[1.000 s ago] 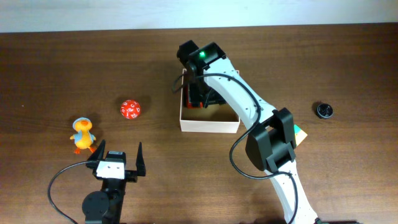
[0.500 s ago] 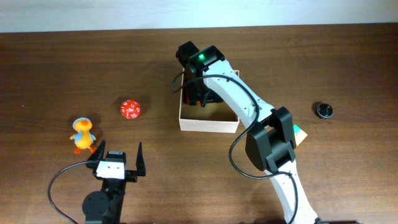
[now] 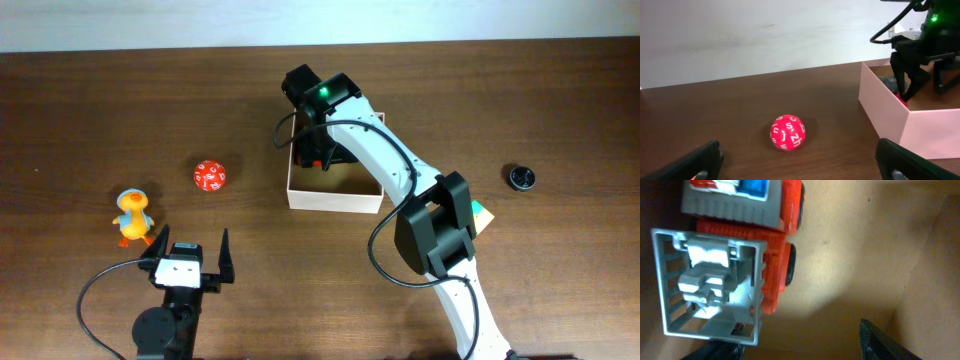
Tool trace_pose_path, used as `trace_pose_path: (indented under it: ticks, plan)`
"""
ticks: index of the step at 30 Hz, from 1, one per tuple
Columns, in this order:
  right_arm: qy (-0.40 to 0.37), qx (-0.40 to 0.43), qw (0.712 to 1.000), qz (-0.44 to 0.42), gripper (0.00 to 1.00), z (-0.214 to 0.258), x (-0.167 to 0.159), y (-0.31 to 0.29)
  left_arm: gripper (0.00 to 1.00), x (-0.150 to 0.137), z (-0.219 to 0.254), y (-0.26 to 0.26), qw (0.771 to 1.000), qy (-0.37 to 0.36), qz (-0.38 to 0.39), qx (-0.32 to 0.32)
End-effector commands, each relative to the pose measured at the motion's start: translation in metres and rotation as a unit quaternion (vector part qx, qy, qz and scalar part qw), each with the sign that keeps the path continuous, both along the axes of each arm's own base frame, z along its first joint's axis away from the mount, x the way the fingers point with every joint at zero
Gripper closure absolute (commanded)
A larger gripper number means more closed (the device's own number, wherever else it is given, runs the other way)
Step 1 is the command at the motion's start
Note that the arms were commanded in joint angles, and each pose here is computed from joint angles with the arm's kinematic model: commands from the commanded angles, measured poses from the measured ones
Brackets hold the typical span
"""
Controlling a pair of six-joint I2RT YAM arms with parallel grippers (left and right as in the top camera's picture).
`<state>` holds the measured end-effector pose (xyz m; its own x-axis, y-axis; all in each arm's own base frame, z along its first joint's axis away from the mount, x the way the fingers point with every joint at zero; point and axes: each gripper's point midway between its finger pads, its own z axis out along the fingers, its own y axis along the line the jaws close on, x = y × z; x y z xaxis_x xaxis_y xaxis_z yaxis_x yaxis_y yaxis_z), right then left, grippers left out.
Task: Pack container
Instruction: 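Lower the red truck into the box's left side, then open the right gripper, release the truck, and lift away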
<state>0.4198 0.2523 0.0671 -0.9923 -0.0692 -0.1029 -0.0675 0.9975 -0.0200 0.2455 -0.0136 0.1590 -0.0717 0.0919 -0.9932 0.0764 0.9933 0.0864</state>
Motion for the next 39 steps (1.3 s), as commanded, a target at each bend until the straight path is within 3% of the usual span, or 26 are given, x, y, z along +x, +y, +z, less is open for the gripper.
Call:
trace_pose_path:
  ticks: [1, 14, 21, 39]
  plan:
    - [-0.005, 0.011, 1.000, 0.004, 0.34, 0.018, -0.004, 0.000, 0.01, 0.000, -0.002, 0.000, 1.000, -0.001, -0.002, 0.010]
    - [0.043, 0.054, 0.997, 0.041, 0.34, 0.022, -0.025, 0.013, 0.01, 0.000, -0.002, 0.000, 1.000, -0.001, -0.002, 0.010]
    - [0.021, 0.054, 0.996, 0.067, 0.33, 0.047, -0.021, 0.012, 0.01, 0.000, -0.002, 0.000, 1.000, -0.001, -0.002, 0.010]
    - [-0.049, -0.046, 0.997, 0.043, 0.32, 0.054, 0.007, -0.026, 0.01, 0.000, -0.002, 0.000, 1.000, -0.001, -0.002, 0.010]
